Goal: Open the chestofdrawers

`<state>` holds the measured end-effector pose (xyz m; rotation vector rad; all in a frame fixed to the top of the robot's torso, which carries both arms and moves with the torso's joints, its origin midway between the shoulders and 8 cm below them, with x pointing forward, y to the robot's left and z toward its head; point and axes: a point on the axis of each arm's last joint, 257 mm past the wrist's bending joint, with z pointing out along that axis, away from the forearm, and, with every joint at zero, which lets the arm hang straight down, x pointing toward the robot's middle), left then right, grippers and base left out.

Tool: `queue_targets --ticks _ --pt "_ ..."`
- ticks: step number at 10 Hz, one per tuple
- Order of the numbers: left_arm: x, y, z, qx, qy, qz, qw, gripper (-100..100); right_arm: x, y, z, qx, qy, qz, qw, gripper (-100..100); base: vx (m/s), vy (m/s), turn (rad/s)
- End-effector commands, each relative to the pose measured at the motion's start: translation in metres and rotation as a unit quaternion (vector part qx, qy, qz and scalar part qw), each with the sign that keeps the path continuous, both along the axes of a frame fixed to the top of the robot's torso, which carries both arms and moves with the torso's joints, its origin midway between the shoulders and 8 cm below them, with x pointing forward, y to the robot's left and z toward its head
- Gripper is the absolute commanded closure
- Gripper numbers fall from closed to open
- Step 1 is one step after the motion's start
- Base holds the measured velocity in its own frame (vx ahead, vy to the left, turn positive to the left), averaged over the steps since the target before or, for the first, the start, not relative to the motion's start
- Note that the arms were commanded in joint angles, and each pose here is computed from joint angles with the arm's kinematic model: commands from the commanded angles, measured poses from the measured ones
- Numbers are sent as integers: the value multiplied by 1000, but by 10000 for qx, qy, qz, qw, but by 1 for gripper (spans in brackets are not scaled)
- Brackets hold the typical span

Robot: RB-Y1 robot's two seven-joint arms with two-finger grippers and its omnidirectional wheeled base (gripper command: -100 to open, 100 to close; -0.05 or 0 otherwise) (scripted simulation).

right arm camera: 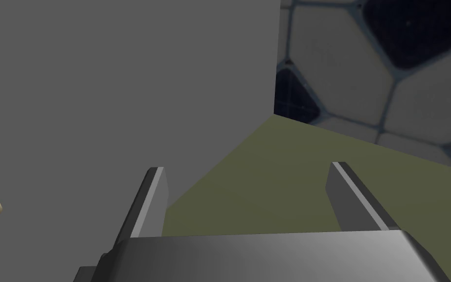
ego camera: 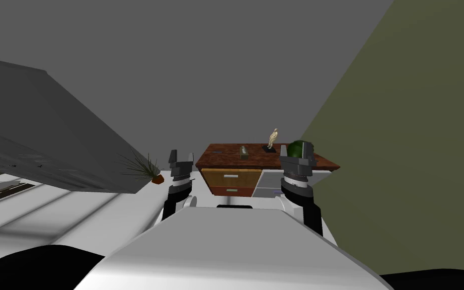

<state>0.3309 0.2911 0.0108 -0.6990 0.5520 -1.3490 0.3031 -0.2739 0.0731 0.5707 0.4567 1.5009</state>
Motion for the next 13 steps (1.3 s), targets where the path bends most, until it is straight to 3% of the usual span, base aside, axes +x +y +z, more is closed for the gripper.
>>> queue_targets --ticks 1,9,10,13 --pt "0 0 0 0 0 0 10000 0 0 0 0 0 0 0 10000 0 0 0 0" --pt "0 0 0 1 -2 0 10000 0 0 0 0 0 -2 0 10000 0 0 0 0" --pt "0 0 0 1 -2 0 10000 0 5 4 -6 4 62 262 9996 -100 4 8 38" --pt "0 0 0 -1 1 0 10000 0 16 4 -23 232 189 712 9970 -100 -6 24 41"
